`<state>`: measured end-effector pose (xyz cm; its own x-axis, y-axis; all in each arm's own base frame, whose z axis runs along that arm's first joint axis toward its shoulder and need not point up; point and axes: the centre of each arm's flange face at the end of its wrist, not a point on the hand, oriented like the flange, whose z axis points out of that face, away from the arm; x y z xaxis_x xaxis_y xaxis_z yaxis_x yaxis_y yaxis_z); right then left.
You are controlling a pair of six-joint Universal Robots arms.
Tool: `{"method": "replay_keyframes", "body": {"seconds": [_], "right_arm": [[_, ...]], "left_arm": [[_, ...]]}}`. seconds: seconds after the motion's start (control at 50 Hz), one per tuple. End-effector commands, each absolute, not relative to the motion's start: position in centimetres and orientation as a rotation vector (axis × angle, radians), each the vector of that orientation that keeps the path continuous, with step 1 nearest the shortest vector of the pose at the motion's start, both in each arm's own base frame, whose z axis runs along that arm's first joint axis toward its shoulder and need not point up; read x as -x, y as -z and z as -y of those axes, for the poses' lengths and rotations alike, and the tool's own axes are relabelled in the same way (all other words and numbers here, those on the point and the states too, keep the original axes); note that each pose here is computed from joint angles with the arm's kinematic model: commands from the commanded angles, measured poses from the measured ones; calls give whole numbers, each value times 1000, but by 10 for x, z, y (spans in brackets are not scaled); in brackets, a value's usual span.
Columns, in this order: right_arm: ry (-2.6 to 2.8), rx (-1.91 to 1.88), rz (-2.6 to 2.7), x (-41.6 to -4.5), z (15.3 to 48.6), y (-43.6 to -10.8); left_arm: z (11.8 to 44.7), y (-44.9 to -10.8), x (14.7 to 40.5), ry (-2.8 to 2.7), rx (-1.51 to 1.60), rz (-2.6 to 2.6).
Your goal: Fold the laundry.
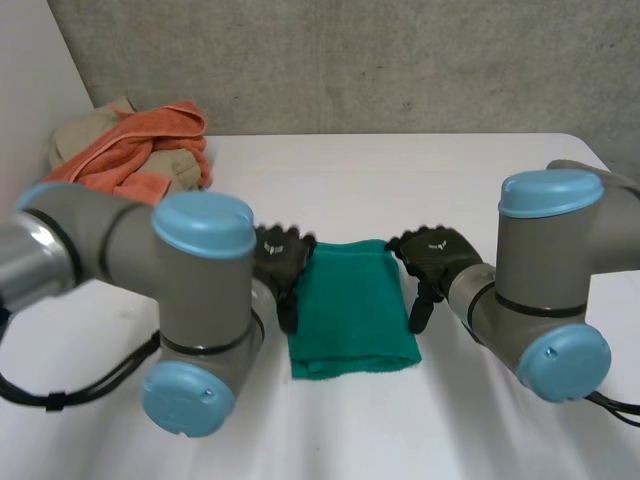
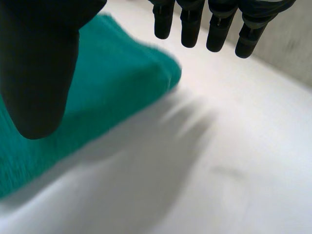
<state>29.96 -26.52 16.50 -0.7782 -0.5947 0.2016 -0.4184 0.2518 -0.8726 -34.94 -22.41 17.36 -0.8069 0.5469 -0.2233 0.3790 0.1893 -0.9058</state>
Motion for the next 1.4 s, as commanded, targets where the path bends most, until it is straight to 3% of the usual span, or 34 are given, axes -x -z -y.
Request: {"method": "replay_keyframes", "body": {"seconds": [0.02, 0.12, 0.22, 0.44, 0.76, 0.98, 1.06, 1.14, 1.26, 1.34, 1.4], "right_arm": [[1744, 1152, -2117, -319, 215, -194], [1688, 1275, -2080, -321, 179, -165], [1700, 1304, -2029, -324, 159, -141], [1766, 1289, -1998, -333, 171, -104], [1915, 1302, -1902, -351, 195, -106], [2114, 1140, -1872, -346, 256, -143], [2258, 1032, -1833, -336, 291, -177], [2479, 871, -1770, -305, 340, -229], [2717, 705, -1722, -247, 402, -276], [2865, 635, -1694, -195, 443, -291], [2902, 658, -1702, -162, 473, -271]], "left_arm": [[228, -245, 356, -1835, 848, 1978], [230, -277, 353, -1807, 922, 1764], [208, -277, 363, -1603, 1092, 1580], [190, -267, 360, -1389, 1184, 1534], [193, -268, 359, -1396, 1178, 1534], [200, -288, 355, -1466, 1158, 1499], [202, -300, 355, -1505, 1153, 1470], [206, -314, 353, -1558, 1143, 1440], [209, -331, 353, -1618, 1109, 1408], [210, -333, 354, -1623, 1082, 1397], [211, -331, 354, -1617, 1065, 1399]]}}
